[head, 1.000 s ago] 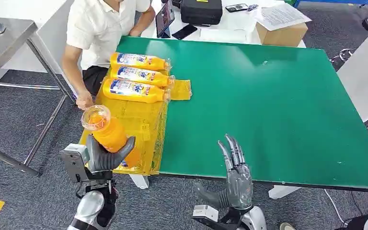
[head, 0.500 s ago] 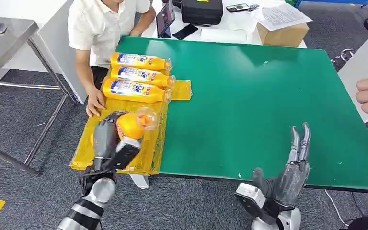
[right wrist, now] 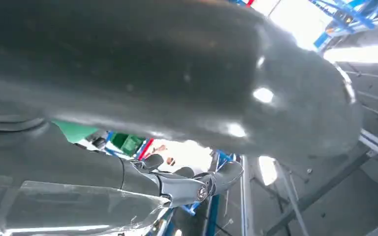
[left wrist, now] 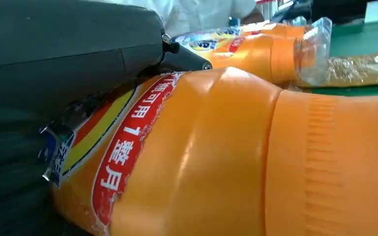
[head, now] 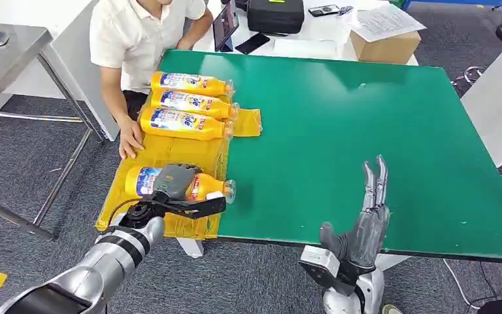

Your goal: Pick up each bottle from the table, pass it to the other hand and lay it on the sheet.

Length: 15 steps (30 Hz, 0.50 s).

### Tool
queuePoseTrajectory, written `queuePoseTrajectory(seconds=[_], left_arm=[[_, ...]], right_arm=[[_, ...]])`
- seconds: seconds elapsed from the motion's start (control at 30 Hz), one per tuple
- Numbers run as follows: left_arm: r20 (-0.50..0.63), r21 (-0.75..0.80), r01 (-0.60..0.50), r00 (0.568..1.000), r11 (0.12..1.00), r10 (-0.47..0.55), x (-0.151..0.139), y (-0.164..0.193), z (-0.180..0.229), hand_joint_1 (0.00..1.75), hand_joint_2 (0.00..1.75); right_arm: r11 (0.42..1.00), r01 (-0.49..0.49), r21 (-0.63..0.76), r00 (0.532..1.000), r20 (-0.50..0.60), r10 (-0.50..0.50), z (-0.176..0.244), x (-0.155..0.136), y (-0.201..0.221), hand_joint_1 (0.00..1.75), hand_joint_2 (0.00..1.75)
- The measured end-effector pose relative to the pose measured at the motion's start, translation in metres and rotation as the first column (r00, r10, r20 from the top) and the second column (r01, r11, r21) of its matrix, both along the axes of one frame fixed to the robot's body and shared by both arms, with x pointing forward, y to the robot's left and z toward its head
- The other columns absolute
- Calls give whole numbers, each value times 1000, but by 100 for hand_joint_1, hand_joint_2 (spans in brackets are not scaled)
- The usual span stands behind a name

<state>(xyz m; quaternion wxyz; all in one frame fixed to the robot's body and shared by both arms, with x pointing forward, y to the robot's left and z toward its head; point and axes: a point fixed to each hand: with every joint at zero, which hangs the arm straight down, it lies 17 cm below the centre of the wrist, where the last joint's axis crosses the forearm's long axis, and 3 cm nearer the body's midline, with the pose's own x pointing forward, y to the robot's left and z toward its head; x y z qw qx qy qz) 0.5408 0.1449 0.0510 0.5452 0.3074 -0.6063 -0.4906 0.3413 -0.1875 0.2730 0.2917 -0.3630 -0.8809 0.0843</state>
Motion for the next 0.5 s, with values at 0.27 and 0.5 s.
queuePoseTrajectory(seconds=[0.27,0.5], left_arm=[[-73,-53,37,996,998,-41,-1,-10,-7,0,175],[-306,-396,118,918,910,-253,-26,-59,-17,0,175]], right_arm=[[1000,-28,1,1000,-13,28,-6,2,7,0,0],[999,-42,6,999,-20,42,-9,3,9,0,0]])
